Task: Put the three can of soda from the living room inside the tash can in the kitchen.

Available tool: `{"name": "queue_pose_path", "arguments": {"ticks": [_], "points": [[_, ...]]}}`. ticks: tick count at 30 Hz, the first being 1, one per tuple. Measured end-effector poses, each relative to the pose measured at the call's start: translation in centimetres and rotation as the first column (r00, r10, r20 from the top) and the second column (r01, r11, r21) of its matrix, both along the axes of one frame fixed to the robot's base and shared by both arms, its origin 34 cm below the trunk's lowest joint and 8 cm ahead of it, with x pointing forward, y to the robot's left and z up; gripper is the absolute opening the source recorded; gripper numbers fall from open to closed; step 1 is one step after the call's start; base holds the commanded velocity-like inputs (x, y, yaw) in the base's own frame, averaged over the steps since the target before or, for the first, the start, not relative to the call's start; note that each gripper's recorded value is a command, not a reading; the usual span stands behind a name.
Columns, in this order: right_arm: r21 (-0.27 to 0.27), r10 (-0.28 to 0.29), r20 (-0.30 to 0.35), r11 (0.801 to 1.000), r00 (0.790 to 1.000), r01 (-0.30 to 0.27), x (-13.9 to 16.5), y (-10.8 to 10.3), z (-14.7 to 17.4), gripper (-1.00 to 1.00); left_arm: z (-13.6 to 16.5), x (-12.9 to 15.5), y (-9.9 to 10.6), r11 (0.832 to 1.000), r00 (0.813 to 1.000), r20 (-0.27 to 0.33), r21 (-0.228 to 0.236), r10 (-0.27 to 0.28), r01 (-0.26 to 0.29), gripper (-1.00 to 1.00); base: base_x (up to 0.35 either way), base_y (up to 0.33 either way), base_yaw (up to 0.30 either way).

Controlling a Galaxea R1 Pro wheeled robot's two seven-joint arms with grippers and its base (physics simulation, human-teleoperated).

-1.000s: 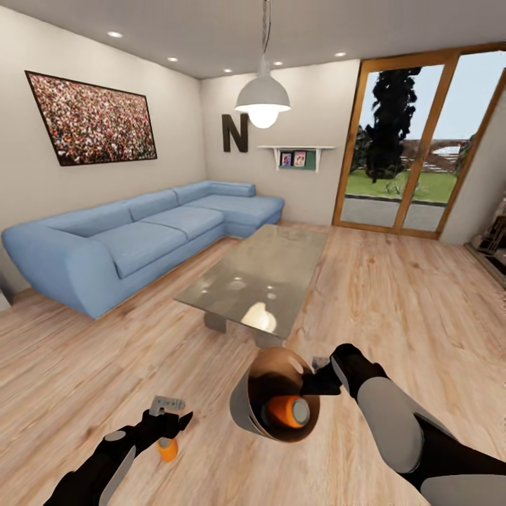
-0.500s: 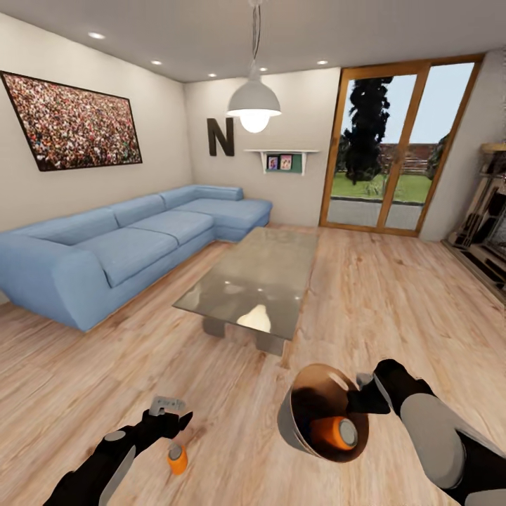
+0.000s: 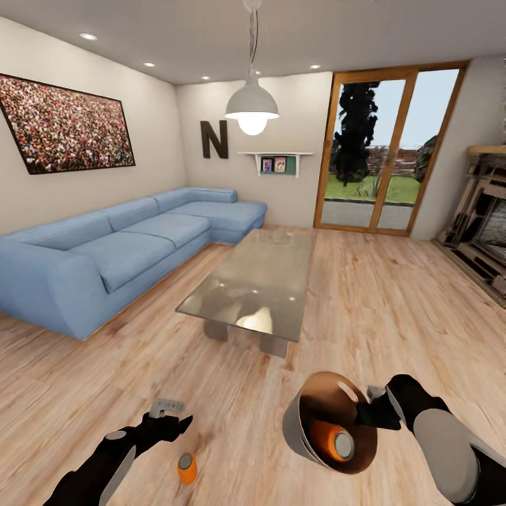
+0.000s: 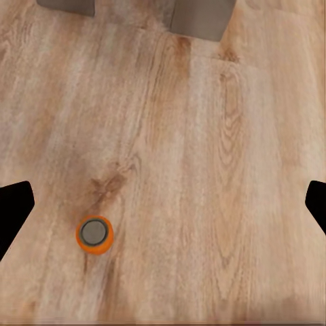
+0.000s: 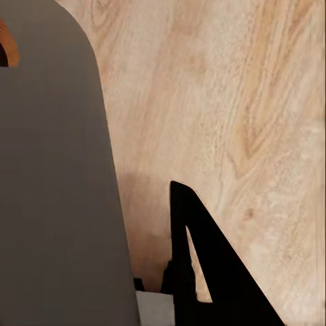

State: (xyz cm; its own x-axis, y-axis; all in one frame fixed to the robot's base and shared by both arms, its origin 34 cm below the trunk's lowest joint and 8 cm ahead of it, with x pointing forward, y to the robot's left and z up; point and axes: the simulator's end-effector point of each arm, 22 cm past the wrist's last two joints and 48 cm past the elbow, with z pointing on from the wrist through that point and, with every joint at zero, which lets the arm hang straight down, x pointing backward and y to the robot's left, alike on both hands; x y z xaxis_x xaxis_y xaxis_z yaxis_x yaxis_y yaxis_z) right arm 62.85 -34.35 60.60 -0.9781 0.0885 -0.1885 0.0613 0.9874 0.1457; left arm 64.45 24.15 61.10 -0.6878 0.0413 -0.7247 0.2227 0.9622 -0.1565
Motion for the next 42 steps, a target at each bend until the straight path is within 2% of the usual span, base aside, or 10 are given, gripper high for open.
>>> {"name": "queue_pose_path", "arguments": {"ticks": [4, 6, 8, 12, 18, 27, 34, 37, 42], "points": [[0.016, -0.02, 0.003, 1.0, 1.0, 0.02, 0.0, -0.1, 0.1, -1.0, 0.0, 0.0, -0.3, 1.0, 1.0, 0.0, 0.001, -0.004, 0.004, 1.0, -0.255, 0.01, -0.02], [0.01, -0.014, 0.036, 1.0, 0.999, 0.013, 0.5, -0.3, 0.0, -1.0, -0.4, -0.5, -1.7, 0.998, 0.999, -0.007, 0.022, -0.051, 0.051, 1.0, -0.305, 0.002, -0.005], [0.02, -0.024, 0.043, 1.0, 0.999, 0.023, 0.3, -0.2, -0.3, -1.0, -0.6, -0.8, -2.9, 0.997, 0.997, -0.011, 0.032, -0.076, 0.077, 1.0, -0.312, 0.001, -0.002], [0.033, -0.043, 0.051, 0.999, 0.998, 0.042, 0.1, 0.0, -0.7, -1.0, -1.2, -1.3, -4.3, 0.993, 0.994, -0.022, 0.047, -0.107, 0.108, 1.0, -0.271, 0.0, -0.001], [0.034, -0.049, 0.056, 0.998, 0.997, 0.047, 0.2, -0.1, -0.5, -1.0, -1.1, -1.3, -4.4, 0.992, 0.994, -0.02, 0.052, -0.111, 0.112, 1.0, -0.208, 0.0, -0.075], [0.032, -0.052, 0.066, 0.998, 0.997, 0.05, 0.3, -0.4, -0.1, -1.0, -0.8, -1.3, -4.6, 0.991, 0.993, -0.016, 0.052, -0.119, 0.12, 1.0, -0.038, 0.079, -0.19], [0.052, -0.052, 0.069, 0.997, 0.996, 0.048, 0.3, 0.1, 0.0, -1.0, -2.2, -2.6, -4.6, 0.99, 0.99, -0.055, 0.056, -0.128, 0.131, 1.0, -0.005, 0.116, -0.069], [-0.003, 0.024, 0.069, 1.0, 0.997, -0.024, 1.1, 0.3, 0.7, -1.0, -0.6, -1.3, -6.1, 0.992, 0.992, -0.011, 0.011, -0.127, 0.127, 1.0, 0.0, 0.0, 0.0], [-0.073, 0.13, 0.082, 0.99, 0.988, -0.124, 2.8, 1.0, 2.3, -1.0, 1.0, 0.0, -6.7, 0.99, 0.99, 0.027, -0.014, -0.136, 0.137, 1.0, 0.0, 0.0, 0.0]]}}
